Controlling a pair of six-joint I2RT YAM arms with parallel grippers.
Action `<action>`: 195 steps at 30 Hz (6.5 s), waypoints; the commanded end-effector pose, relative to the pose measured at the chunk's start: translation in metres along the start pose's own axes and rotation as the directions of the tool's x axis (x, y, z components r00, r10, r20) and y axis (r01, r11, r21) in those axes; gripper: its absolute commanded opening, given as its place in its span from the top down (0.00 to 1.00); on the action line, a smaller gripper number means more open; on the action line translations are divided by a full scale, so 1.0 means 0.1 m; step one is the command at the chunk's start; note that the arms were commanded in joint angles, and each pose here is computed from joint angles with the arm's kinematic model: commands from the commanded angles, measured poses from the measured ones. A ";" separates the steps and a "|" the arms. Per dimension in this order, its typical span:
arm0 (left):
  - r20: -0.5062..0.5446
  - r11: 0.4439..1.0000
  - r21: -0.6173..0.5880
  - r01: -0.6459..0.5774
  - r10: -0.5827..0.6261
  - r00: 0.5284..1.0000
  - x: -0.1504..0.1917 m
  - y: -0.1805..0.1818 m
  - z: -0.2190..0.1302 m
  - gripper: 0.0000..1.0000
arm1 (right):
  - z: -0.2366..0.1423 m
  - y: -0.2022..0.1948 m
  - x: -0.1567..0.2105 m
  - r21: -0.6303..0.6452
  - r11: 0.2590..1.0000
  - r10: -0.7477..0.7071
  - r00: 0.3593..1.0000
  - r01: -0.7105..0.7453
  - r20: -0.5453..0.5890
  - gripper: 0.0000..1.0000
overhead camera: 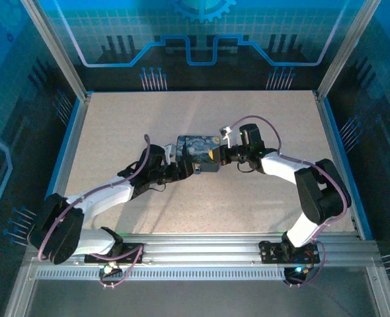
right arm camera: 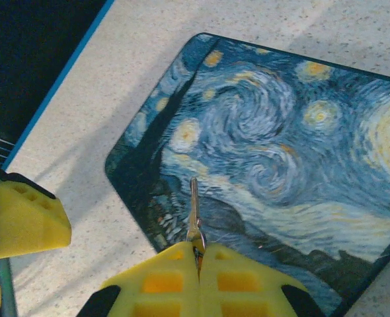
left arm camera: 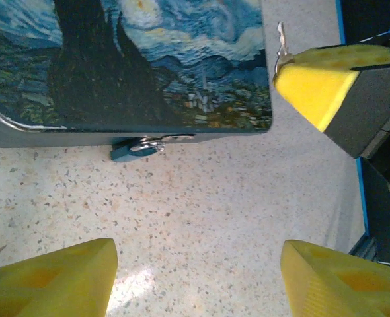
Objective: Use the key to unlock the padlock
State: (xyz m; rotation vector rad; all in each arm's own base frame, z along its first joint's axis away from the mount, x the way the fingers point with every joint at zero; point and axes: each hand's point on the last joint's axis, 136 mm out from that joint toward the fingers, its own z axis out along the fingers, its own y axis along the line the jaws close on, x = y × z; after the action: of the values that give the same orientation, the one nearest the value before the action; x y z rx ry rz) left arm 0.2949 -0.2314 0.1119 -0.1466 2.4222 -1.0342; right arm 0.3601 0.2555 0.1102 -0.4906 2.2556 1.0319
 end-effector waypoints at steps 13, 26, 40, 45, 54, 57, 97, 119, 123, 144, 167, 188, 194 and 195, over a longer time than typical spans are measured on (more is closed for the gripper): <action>0.105 1.000 0.025 0.015 -0.017 0.994 -0.50 0.29 0.36 0.33 | 0.08 -0.28 0.45 0.073 0.995 0.079 0.986 -0.069 -0.144 1.00; 0.137 0.997 0.051 -0.064 0.057 0.989 -0.63 0.22 0.33 0.32 | 0.08 -0.11 0.64 0.047 0.991 0.132 0.979 -0.127 -0.154 1.00; 0.037 0.971 -0.024 -0.239 0.240 0.970 -0.01 0.37 0.54 0.31 | 0.16 -0.19 0.57 0.069 0.989 0.141 0.981 -0.132 -0.136 1.00; 0.024 0.964 -0.045 -0.264 0.265 0.964 0.00 0.40 0.71 0.31 | 0.15 -0.19 0.57 0.071 0.989 0.140 0.981 -0.131 -0.134 1.00; 0.055 0.946 -0.081 -0.314 0.319 0.946 -0.13 0.42 0.86 0.33 | 0.14 -0.19 0.57 0.073 0.987 0.150 0.982 -0.142 -0.117 1.00; 0.054 0.942 -0.081 -0.325 0.329 0.943 -0.15 0.42 0.90 0.36 | 0.13 -0.18 0.57 0.074 0.988 0.147 0.982 -0.139 -0.115 1.00; 0.049 0.971 -0.040 -0.236 0.238 0.970 -0.14 0.22 1.05 0.85 | 0.07 -0.02 0.34 0.008 0.997 0.072 0.997 -0.072 -0.034 1.00; -0.086 0.996 0.087 -0.022 0.029 0.996 -0.03 -0.31 0.63 0.91 | -0.45 0.50 0.67 -0.018 0.960 -0.278 0.957 0.280 0.082 1.00; -0.095 0.995 0.102 -0.005 0.015 0.995 -0.04 -0.39 0.58 0.91 | -0.40 0.48 0.81 -0.036 0.957 -0.284 0.957 0.287 0.065 1.00; -0.113 0.991 0.125 0.042 -0.028 0.993 -0.02 -0.46 0.53 0.91 | -0.04 0.26 0.85 0.029 0.943 -0.334 0.941 0.333 0.053 1.00; -0.117 0.991 0.124 0.047 -0.033 0.993 0.00 -0.44 0.53 0.92 | 0.04 0.25 0.72 0.039 0.938 -0.347 0.934 0.345 0.086 1.00; -0.120 0.992 0.111 0.058 -0.044 0.992 0.01 -0.40 0.57 0.92 | -0.04 0.35 0.77 0.001 0.934 -0.355 0.929 0.357 0.104 1.00; -0.118 0.993 0.106 0.060 -0.047 0.992 0.00 -0.39 0.58 0.92 | -0.05 0.35 0.80 -0.007 0.934 -0.354 0.930 0.356 0.098 1.00; -0.116 0.993 0.106 0.059 -0.047 0.992 0.00 -0.40 0.58 0.92 | -0.04 0.35 0.80 -0.007 0.935 -0.353 0.931 0.356 0.097 1.00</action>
State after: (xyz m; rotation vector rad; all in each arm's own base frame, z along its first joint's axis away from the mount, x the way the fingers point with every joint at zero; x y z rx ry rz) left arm 0.3153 -0.2873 0.0846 -0.1378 2.5194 -1.1680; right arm 0.2831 0.2592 0.0636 -0.7783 2.0536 0.8368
